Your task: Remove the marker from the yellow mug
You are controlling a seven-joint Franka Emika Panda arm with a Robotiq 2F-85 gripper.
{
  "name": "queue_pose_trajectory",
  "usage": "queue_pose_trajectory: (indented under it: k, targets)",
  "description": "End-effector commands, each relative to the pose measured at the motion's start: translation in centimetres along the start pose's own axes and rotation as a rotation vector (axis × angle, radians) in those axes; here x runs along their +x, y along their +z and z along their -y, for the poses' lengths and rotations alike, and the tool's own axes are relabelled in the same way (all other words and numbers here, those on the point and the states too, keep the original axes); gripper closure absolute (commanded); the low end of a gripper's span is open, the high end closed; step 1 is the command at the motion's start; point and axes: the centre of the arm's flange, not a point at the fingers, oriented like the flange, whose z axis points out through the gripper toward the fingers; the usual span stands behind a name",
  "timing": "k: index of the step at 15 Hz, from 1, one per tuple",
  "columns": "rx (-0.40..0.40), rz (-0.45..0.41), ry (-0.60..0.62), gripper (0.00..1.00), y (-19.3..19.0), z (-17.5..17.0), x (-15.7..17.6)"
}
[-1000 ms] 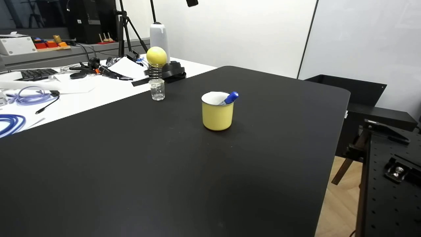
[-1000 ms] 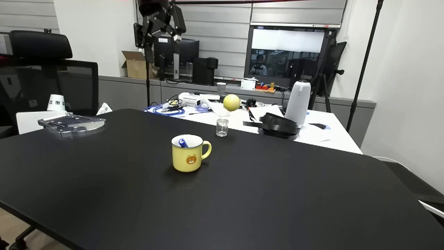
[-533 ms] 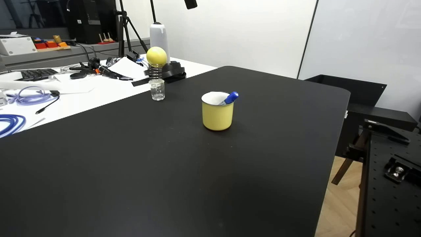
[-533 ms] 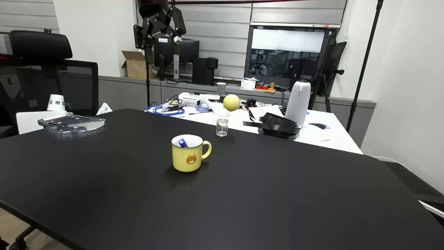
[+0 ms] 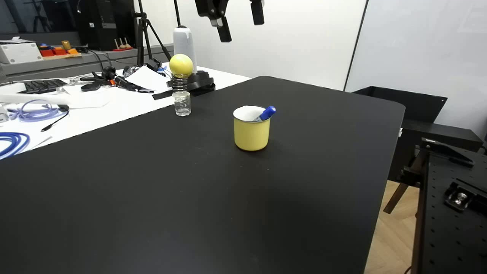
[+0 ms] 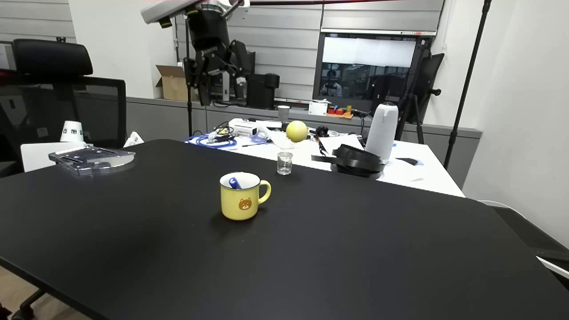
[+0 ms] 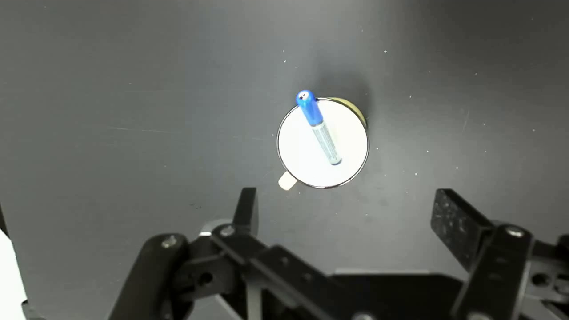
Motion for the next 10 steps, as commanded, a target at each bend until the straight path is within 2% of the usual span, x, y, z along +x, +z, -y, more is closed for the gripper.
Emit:
queue_pose_trajectory:
  k: [1,5,10]
  targets:
    - [0.112,-0.011,-0.065,0.0,3.5,-1.0,-0.3]
    - [0.188,0.02,-0.164,0.0,7.5,-2.6,-0.9]
    - [0.231,0.084,-0.276,0.0,10.9,-4.5,-2.1]
